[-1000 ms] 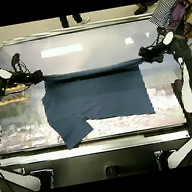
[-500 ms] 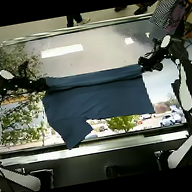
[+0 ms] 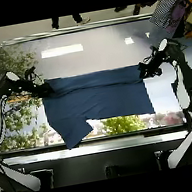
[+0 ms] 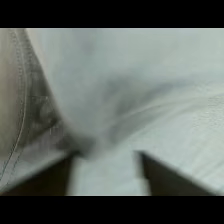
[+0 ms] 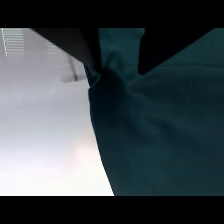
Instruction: Fold the clothes and pants, and hang the long-sleeved shirts on hangers.
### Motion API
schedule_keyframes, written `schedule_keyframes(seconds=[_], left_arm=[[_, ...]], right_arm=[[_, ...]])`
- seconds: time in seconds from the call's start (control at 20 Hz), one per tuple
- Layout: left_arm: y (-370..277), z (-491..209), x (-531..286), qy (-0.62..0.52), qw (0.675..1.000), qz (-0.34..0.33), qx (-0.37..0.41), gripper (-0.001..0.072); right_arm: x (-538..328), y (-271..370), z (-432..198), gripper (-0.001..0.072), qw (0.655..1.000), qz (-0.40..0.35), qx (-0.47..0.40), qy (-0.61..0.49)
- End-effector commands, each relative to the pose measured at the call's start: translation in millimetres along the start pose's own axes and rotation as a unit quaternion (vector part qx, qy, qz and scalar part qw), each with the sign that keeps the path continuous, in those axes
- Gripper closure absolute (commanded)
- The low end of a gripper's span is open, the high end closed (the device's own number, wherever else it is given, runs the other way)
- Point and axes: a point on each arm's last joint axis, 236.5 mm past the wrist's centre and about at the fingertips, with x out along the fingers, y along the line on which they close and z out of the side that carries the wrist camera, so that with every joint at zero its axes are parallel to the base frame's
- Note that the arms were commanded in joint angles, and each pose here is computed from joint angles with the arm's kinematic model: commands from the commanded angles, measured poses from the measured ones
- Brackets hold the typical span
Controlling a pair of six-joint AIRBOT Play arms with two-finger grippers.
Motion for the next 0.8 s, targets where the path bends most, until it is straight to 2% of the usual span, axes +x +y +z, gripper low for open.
schedule_keyframes(seconds=[0.0, 0.05, 0.25, 0.4, 0.55, 0.75], left_arm=[[2, -9, -14, 0.02, 1.0, -0.003, -0.014, 0.0091], [4, -14, -28, 0.026, 1.0, -0.002, -0.013, 0.0091], [13, -47, -96, 0.026, 0.999, 0.013, -0.029, 0.0092], [19, -92, -119, -0.004, 0.998, 0.011, -0.067, 0.0093], [7, -158, -98, -0.024, 0.991, -0.033, -0.127, 0.0093], [-12, -218, -49, -0.045, 0.974, -0.089, -0.201, 0.0093]], right_arm=[[-16, -16, -12, 0.0187, 0.999, -0.032, -0.003, 0.016], [-34, -26, -12, 0.0096, 0.999, -0.048, -0.005, 0.004], [-137, -55, -2, 0.0102, 0.993, -0.059, -0.02, -0.104], [-189, -76, -15, 0.0129, 0.988, -0.016, 0.008, -0.153], [-194, -80, -40, 0.0129, 0.987, 0.045, 0.033, -0.15], [-171, -74, -68, 0.0144, 0.99, 0.065, 0.046, -0.116]])
